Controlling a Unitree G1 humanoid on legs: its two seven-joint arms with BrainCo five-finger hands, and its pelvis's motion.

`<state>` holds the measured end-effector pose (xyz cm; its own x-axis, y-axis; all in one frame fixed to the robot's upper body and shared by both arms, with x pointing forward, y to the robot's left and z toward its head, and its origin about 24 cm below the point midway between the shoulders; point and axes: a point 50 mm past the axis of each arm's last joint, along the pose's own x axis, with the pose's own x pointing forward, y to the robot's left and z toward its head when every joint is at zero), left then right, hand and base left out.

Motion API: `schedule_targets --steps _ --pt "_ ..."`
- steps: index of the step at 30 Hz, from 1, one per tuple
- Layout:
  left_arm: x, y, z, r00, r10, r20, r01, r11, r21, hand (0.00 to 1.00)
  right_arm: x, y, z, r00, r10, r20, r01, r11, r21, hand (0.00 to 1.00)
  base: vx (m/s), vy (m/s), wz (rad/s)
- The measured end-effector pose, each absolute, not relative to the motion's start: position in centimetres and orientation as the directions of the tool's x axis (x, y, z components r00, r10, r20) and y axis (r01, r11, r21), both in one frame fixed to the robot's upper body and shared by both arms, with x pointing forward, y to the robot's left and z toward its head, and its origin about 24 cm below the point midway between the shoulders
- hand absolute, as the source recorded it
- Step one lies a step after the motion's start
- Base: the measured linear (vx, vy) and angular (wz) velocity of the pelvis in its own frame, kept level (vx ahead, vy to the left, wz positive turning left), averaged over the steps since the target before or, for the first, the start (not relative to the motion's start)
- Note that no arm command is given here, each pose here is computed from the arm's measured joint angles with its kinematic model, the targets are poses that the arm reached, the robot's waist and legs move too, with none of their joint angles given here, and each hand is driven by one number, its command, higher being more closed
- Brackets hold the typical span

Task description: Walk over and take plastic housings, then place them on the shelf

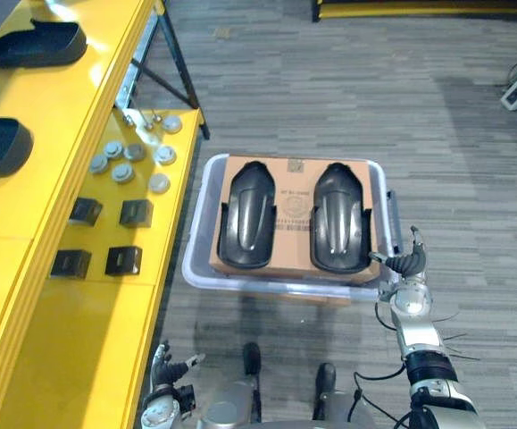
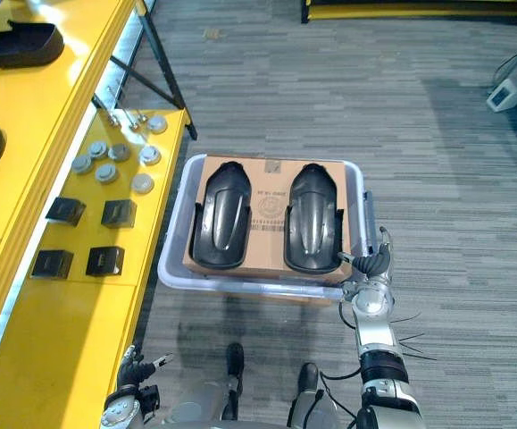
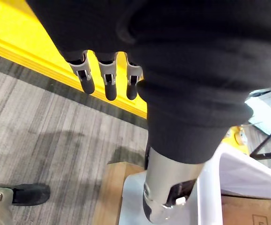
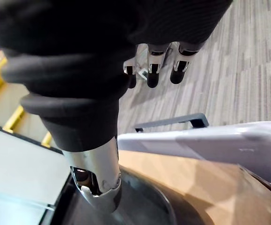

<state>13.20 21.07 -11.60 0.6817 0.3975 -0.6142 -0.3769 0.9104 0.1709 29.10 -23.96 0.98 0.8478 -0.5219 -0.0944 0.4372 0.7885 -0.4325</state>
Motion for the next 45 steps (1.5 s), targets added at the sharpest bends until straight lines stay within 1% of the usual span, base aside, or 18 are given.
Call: schedule_targets --steps 4,5,10,14,19,25,29,31,33,35,36,37,40,41,43,45 --pt "14.1 20.7 -11.3 0.697 0.392 -0.601 -0.385 0.911 0.148 0.00 30.1 -23.7 0.6 0.832 -0.538 -0.135 0.427 0.776 -0.465 0.00 -0.07 0.016 0.14" --pt "14.3 20.5 -11.1 0.703 0.395 -0.591 -0.390 0.909 0.144 0.00 30.7 -23.5 0.9 0.830 -0.541 -0.138 0.428 0.775 -0.465 1.00 -0.03 0.010 0.09" --pt "14.7 20.0 -10.9 0.716 0.396 -0.574 -0.398 0.908 0.130 0.00 32.8 -23.3 2.5 0.811 -0.572 -0.121 0.463 0.755 -0.463 1.00 -0.02 0.005 0.01" --pt "15.4 19.8 -10.7 0.729 0.391 -0.563 -0.398 0.910 0.116 0.00 33.4 -24.4 3.8 0.788 -0.610 -0.087 0.518 0.732 -0.443 1.00 0.00 0.000 0.00" --pt "16.0 19.4 -10.5 0.743 0.373 -0.557 -0.388 0.917 0.096 0.00 33.3 -25.0 4.1 0.781 -0.620 -0.077 0.528 0.721 -0.448 1.00 0.02 -0.009 -0.03" --pt "16.1 19.2 -10.4 0.747 0.364 -0.557 -0.381 0.920 0.090 0.00 30.8 -26.0 3.2 0.768 -0.639 -0.048 0.550 0.696 -0.461 1.00 0.00 -0.005 -0.04" --pt "16.8 19.2 -9.6 0.774 0.362 -0.520 -0.380 0.922 0.075 0.00 29.0 -27.1 3.9 0.744 -0.668 0.021 0.599 0.653 -0.464 1.00 -0.03 0.010 -0.06" --pt "17.3 19.2 -8.9 0.797 0.358 -0.487 -0.376 0.924 0.064 0.00 28.3 -27.6 4.7 0.725 -0.684 0.080 0.630 0.613 -0.477 1.00 -0.03 0.005 -0.08" --pt "17.6 19.1 -8.0 0.822 0.351 -0.448 -0.368 0.928 0.052 0.00 28.1 -27.6 5.3 0.718 -0.686 0.117 0.644 0.592 -0.485 1.00 -0.01 0.001 -0.09" --pt "18.3 18.7 -6.4 0.865 0.329 -0.378 -0.345 0.938 0.026 0.00 27.6 -27.5 6.4 0.706 -0.684 0.184 0.673 0.567 -0.475 1.00 0.02 -0.010 -0.11" --pt "18.3 18.7 -6.3 0.867 0.328 -0.376 -0.344 0.939 0.026 0.00 27.6 -27.5 6.5 0.705 -0.684 0.187 0.674 0.566 -0.475 1.00 0.04 -0.019 -0.03" --pt "19.2 18.1 -4.7 0.902 0.306 -0.305 -0.320 0.947 0.006 0.00 27.3 -27.2 7.4 0.692 -0.682 0.238 0.698 0.546 -0.463 1.00 0.03 -0.016 0.01" --pt "20.6 17.1 -1.6 0.944 0.283 -0.172 -0.296 0.954 -0.055 0.00 27.2 -25.9 9.1 0.682 -0.658 0.319 0.724 0.545 -0.423 1.00 0.03 -0.006 0.08" --pt "21.2 16.2 0.2 0.959 0.267 -0.093 -0.276 0.956 -0.095 0.00 26.9 -25.4 10.0 0.675 -0.644 0.360 0.734 0.544 -0.406 1.00 0.01 -0.006 0.07" --pt "21.6 15.3 1.8 0.969 0.247 -0.028 -0.248 0.960 -0.129 0.00 26.8 -24.3 10.5 0.685 -0.615 0.391 0.728 0.557 -0.399 1.00 0.02 -0.005 0.12" --pt "22.4 13.7 3.8 0.976 0.209 0.057 -0.197 0.966 -0.164 0.00 26.9 -22.4 11.2 0.701 -0.574 0.423 0.712 0.592 -0.378 1.00 0.03 -0.005 0.11"
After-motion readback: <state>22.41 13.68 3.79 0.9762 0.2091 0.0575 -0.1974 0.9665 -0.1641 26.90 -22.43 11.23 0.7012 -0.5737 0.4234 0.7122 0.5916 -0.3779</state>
